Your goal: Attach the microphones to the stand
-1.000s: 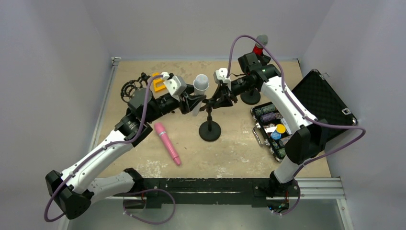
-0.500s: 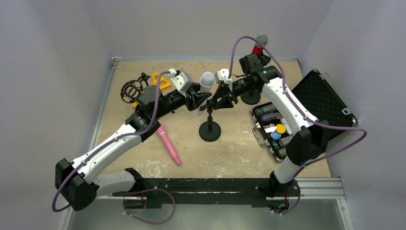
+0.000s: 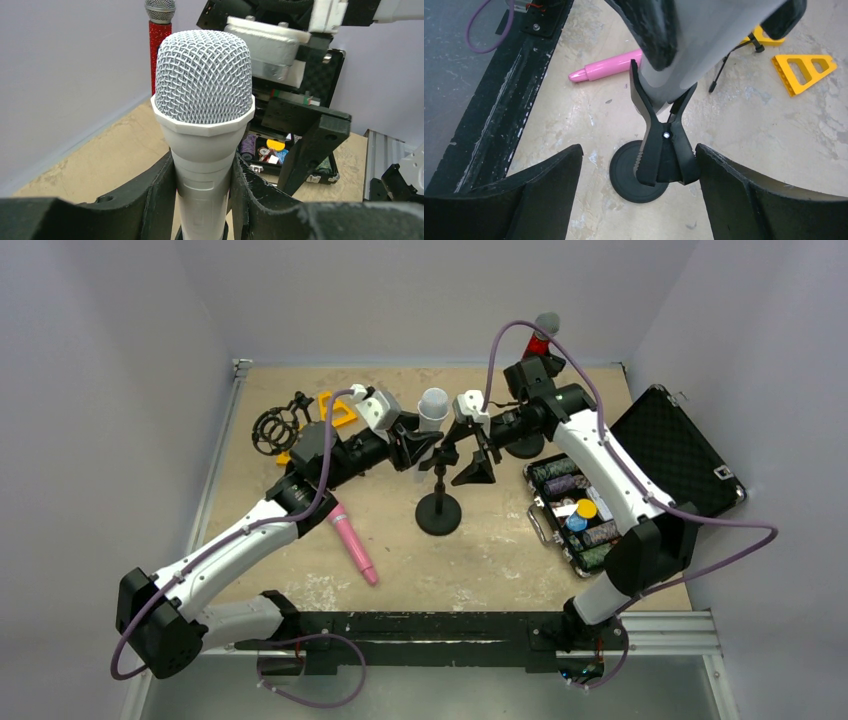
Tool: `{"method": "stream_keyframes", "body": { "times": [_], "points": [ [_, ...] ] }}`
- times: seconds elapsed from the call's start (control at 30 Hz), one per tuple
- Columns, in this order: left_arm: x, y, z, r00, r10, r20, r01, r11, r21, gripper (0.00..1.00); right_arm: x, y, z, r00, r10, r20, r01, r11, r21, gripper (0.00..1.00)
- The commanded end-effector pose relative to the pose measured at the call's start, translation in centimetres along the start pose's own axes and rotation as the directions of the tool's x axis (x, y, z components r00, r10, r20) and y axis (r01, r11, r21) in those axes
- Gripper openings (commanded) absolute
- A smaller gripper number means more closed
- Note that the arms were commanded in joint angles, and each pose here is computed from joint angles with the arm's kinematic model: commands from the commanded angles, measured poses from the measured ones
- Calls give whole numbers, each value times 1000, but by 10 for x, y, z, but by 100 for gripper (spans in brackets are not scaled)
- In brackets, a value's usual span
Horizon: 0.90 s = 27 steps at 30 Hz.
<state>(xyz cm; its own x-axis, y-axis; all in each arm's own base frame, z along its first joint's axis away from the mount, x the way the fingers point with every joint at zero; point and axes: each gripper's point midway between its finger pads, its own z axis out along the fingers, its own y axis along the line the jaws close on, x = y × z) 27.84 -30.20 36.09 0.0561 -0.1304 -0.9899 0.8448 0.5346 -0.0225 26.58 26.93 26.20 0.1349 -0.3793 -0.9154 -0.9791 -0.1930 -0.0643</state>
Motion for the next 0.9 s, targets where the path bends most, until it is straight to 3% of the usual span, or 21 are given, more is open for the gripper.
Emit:
{"method": "stream_keyframes", "body": {
  "times": [0.0, 0.2, 0.3, 0.73, 0.87],
  "points": [
    [-9, 3, -3, 1000, 4, 21, -4, 1000, -18, 6, -27, 15, -8, 996, -63, 56, 63, 998, 4, 88],
    [-17, -2, -6, 1000, -13, 9, 13, 1000, 1, 53, -25, 17, -9, 996, -65, 53, 64, 998, 23, 90],
    [-19, -3, -9, 1000, -22, 4, 22, 1000, -5, 67, -24, 17, -10, 997, -61, 49, 60, 998, 27, 90],
    [-40, -6, -58, 1000, 13, 4, -13, 997, -78, 99, -28, 26, -31, 996, -75, 55, 69, 993, 98, 91],
    [-28, -6, -89, 999, 19, -46, -25, 991, -128, 99, -25, 31, -43, 995, -80, 59, 72, 988, 138, 91]
  ]
}}
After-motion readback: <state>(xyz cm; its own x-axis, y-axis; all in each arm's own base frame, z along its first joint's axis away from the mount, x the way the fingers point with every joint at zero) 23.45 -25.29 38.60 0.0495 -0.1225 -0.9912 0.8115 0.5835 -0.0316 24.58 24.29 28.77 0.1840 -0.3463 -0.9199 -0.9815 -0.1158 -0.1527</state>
